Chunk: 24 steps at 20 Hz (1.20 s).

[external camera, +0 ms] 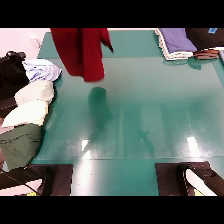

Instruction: Fold the shirts.

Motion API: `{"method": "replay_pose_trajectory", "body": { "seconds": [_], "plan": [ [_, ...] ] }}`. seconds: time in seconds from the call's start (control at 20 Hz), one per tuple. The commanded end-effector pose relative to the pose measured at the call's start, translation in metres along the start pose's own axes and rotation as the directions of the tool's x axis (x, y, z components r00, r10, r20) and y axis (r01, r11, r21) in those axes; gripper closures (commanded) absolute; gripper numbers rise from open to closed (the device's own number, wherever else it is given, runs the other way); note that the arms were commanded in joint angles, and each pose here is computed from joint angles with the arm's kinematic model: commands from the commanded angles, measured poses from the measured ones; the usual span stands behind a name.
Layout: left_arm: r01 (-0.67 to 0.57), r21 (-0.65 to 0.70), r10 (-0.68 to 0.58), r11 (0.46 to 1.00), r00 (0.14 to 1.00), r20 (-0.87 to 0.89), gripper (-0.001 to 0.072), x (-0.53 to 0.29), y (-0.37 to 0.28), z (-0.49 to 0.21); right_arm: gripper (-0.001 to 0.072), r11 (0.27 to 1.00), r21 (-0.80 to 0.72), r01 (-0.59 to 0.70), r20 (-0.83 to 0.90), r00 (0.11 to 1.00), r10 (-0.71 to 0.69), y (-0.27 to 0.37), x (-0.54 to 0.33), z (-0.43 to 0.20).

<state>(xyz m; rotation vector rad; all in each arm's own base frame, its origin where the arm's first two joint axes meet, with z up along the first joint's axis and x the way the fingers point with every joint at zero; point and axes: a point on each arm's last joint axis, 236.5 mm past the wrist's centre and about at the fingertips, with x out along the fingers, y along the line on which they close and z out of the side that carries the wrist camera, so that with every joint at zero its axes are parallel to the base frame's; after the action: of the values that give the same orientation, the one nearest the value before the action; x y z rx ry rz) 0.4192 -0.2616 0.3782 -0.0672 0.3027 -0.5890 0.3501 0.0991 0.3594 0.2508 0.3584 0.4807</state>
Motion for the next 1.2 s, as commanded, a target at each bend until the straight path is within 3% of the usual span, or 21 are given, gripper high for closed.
{"method": "replay_pose_trajectory", "body": {
  "seconds": [0.0,0.1,0.15,0.2,0.35,0.5,0.6,0.75,0.95,1.15],
  "plan": [
    [0.161,0.029,-0.152,0.986,0.967,-0.202,0.0678,0.022,-0.081,-0.076,0.0695,1.0,-0.022,0.002,0.047,0.999,-0.001,0.01,-0.014,0.01],
    [0.259,0.017,-0.242,0.966,0.921,-0.307,0.0635,0.046,-0.13,-0.13,0.0695,1.0,-0.03,0.001,0.056,0.998,0.0,0.013,-0.019,0.011],
    [0.307,0.022,-0.282,0.951,0.896,-0.342,0.0276,0.056,-0.152,-0.151,0.0695,1.0,-0.029,-0.002,0.057,0.998,0.003,0.014,-0.019,0.011],
    [0.33,0.012,-0.304,0.944,0.882,-0.361,0.0053,0.064,-0.164,-0.164,0.0695,1.0,-0.029,-0.002,0.053,0.999,0.004,0.014,-0.019,0.01],
    [0.282,-0.002,-0.267,0.959,0.906,-0.329,0.0058,0.081,-0.14,-0.158,0.0695,1.0,-0.029,-0.007,0.037,0.999,0.008,0.015,-0.019,0.007],
    [0.11,-0.09,-0.134,0.99,0.934,-0.332,0.0058,0.093,-0.051,-0.147,0.0695,1.0,-0.03,-0.009,0.028,1.0,0.01,0.016,-0.019,0.004],
    [0.007,-0.183,-0.083,0.983,0.906,-0.414,0.0058,0.098,0.002,-0.174,0.0695,1.0,-0.029,-0.011,0.021,1.0,0.011,0.016,-0.019,0.003],
    [-0.039,-0.312,-0.152,0.949,0.812,-0.563,0.0058,0.109,0.025,-0.251,0.0695,1.0,-0.028,-0.01,0.019,1.0,0.01,0.015,-0.018,0.002],
    [-0.043,-0.443,-0.304,0.895,0.668,-0.679,0.0058,0.121,-0.003,-0.359,0.0695,1.0,-0.028,-0.01,0.019,1.0,0.01,0.015,-0.018,0.002],
    [-0.059,-0.446,-0.327,0.893,0.596,-0.734,0.0057,0.132,-0.03,-0.423,0.0695,1.0,-0.028,-0.013,0.011,1.0,0.013,0.016,-0.018,0.0]
  ]
}}
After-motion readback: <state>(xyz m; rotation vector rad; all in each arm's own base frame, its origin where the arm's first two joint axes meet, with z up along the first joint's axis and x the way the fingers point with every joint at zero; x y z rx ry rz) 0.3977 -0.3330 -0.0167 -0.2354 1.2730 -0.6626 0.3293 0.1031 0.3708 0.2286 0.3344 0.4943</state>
